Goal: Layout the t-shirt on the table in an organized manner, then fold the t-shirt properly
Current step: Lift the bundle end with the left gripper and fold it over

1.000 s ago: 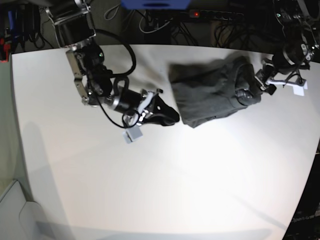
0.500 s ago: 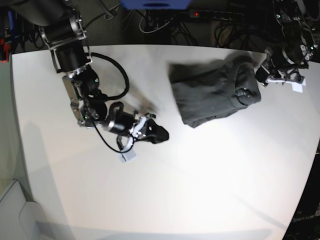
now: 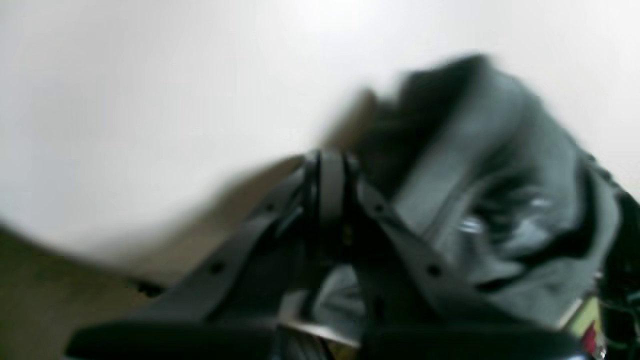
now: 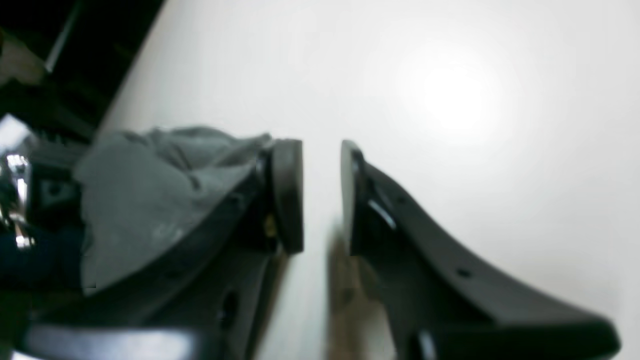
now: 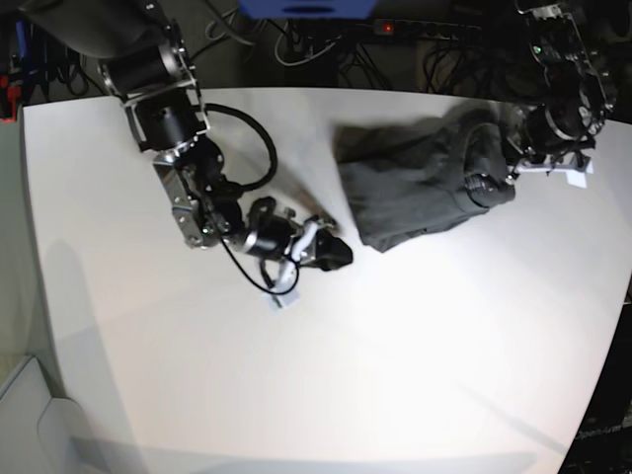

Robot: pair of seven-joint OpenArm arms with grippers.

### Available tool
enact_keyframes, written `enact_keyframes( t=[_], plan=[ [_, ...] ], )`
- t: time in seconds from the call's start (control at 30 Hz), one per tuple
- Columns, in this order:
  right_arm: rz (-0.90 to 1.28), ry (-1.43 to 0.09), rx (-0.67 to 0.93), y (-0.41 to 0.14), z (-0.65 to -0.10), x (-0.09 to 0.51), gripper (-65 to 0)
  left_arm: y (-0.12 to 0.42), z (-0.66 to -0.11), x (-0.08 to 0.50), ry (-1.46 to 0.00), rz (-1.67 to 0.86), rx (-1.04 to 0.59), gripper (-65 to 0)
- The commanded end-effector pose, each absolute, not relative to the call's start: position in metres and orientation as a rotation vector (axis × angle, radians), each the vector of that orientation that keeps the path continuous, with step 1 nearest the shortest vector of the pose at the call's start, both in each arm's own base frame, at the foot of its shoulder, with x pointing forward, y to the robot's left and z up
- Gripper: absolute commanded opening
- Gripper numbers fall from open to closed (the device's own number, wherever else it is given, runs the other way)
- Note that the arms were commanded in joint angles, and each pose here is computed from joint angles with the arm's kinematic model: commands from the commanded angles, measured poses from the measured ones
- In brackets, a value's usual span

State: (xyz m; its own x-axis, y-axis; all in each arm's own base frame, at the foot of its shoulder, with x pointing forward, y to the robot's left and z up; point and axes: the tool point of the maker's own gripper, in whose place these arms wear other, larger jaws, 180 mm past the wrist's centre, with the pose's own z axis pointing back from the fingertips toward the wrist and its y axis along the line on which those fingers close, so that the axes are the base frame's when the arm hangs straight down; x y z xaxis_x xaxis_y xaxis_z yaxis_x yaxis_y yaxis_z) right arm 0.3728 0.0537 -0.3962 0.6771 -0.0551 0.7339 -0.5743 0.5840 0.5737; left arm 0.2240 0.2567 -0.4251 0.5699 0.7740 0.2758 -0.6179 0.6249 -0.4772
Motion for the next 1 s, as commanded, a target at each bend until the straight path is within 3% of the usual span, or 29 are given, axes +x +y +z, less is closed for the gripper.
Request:
enact_keyframes(
  t=[0.0,0.47,0.73,0.97],
  plan=[
    [0.355,-0.857,0.945,0.06,-0.374,0.386,-53.6,0.264,-0.417,0.231,-0.525,0.828,-0.332,-64.7],
    [0.415,-0.645,0.957,0.08,-0.439,0.296,-53.6,0.212,-0.429,0.305,-0.503,0.736,-0.417,-64.7],
    [0.512,-0.689,0.995,0.08,-0.418,0.244,-53.6,0.172,-0.428,0.358,-0.528,0.64,-0.449,-64.7],
    [0.507,-0.65,0.956,0.054,-0.433,0.221,-53.6,0.14,-0.402,0.407,-0.611,0.59,-0.501,-64.7]
  ],
)
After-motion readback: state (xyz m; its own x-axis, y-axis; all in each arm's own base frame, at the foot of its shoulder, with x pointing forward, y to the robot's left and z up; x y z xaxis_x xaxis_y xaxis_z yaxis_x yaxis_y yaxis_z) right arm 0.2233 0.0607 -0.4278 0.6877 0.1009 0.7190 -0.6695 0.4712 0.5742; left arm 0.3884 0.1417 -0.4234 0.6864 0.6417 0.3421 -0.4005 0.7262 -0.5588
